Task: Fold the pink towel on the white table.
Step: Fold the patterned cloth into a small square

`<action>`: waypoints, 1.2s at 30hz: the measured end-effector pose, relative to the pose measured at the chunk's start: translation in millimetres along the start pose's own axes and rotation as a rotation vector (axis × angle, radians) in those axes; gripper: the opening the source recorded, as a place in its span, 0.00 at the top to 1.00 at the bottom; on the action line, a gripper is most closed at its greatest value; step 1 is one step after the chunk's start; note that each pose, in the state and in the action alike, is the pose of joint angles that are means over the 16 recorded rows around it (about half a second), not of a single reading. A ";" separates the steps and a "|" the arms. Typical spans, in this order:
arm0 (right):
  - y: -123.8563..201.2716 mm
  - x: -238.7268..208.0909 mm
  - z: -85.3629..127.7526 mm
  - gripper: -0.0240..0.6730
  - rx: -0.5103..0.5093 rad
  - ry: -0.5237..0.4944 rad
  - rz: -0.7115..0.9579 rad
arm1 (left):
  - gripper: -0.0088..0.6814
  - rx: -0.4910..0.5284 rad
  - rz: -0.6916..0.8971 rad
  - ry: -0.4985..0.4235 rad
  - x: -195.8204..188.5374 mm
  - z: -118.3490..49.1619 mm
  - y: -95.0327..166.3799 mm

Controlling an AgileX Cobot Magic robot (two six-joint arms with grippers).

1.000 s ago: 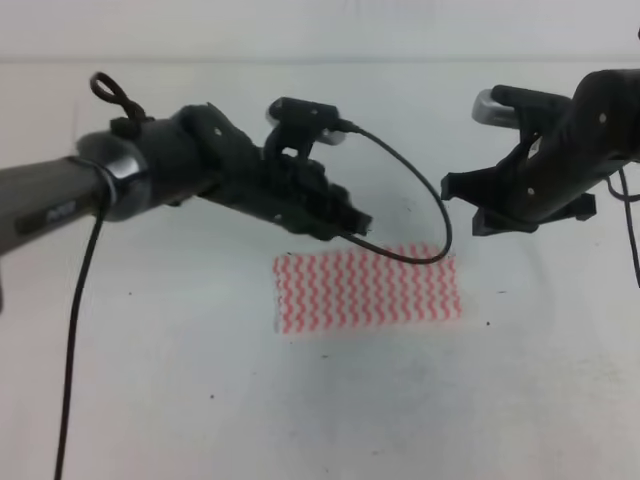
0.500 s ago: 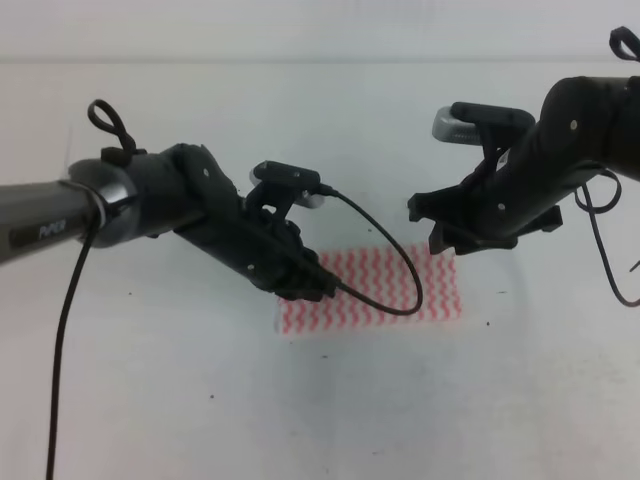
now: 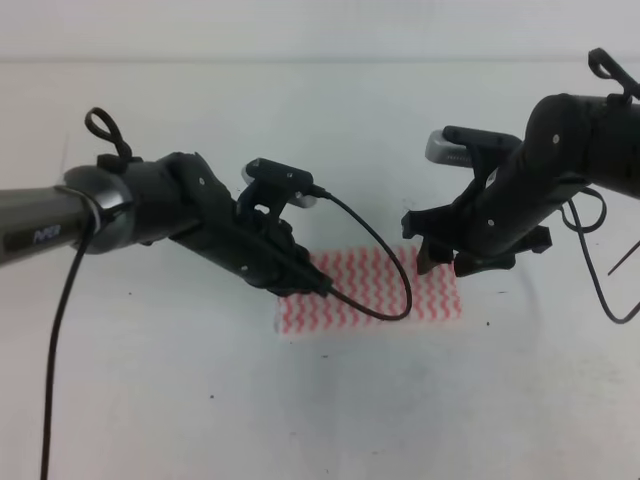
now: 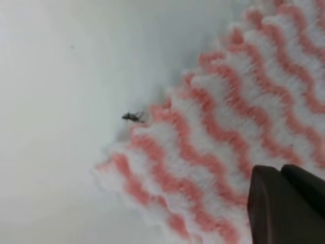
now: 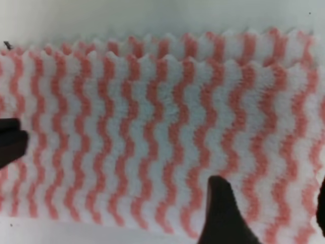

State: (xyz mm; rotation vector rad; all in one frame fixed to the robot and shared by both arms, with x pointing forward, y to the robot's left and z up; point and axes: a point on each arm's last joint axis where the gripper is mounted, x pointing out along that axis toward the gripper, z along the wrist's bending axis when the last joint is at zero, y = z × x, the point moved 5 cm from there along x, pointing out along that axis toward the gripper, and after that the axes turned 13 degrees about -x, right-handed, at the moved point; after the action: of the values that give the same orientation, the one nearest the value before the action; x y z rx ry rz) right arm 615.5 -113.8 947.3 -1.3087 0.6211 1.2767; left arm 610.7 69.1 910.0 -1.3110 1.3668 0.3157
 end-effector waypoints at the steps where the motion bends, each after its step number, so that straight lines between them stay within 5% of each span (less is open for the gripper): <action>1: 0.1 1.1 -0.2 0.45 0.001 0.000 0.002 | 0.99 0.003 -0.005 -0.002 -1.7 0.4 -1.0; 36: -4.1 13.3 -11.4 0.45 -0.044 0.062 -0.021 | 0.99 0.030 0.013 -0.031 9.8 15.9 4.5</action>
State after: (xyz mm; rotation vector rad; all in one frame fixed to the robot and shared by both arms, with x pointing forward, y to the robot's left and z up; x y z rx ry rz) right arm 626.3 -119.2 933.9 -1.3926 0.6246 1.2428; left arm 618.1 78.4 894.9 -1.2679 1.3496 0.3229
